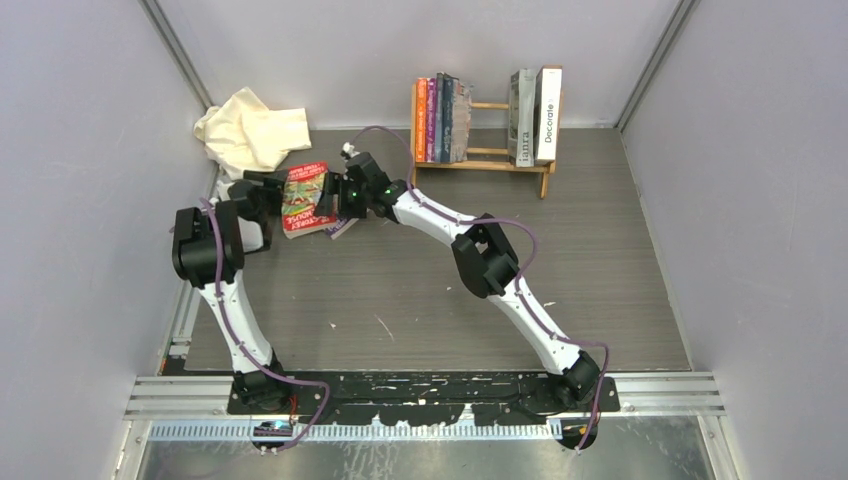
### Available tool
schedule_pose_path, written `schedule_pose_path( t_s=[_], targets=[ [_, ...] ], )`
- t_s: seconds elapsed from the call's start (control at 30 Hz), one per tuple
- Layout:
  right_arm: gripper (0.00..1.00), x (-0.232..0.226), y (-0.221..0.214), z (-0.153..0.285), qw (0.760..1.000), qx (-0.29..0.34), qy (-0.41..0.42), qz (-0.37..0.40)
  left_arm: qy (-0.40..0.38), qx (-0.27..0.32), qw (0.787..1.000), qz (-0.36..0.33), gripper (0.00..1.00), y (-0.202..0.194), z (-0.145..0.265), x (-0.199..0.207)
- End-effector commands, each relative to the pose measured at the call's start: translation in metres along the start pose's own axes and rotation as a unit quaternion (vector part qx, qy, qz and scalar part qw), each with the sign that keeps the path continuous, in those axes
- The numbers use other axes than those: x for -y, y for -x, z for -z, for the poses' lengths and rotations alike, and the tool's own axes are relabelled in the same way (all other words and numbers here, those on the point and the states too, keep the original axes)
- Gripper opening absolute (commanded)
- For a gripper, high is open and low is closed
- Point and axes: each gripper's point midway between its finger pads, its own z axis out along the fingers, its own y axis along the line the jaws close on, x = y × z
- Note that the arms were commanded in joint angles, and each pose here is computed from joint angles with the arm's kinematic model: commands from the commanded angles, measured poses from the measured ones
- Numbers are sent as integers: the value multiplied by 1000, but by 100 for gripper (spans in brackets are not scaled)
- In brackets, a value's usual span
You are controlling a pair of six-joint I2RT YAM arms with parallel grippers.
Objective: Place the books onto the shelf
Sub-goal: Move the book to the center of the board.
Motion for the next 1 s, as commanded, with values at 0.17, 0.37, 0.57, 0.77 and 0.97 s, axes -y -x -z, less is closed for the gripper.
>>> schedule_pose_path(
  t_s=[0.17, 0.37, 0.57, 0.77, 0.97],
  targets=[
    [75, -7, 2, 6, 1000, 5, -2, -18, 24, -85, 996, -4, 69, -64, 18, -26],
    [75, -4, -15, 0, 999, -3, 1, -34, 26, -99, 995, -4, 69, -73, 21, -34],
    [75, -13, -31, -8, 999, -5, 10, -42, 28, -118, 993, -14, 69, -84, 26, -39],
    [75, -17, -36, -9, 997, -1, 37, -63, 44, -145, 988, -24, 68, -96, 34, -53],
    [74, -26, -42, -6, 995, -11, 60, -78, 47, -168, 984, -21, 67, -105, 39, -58]
  ],
)
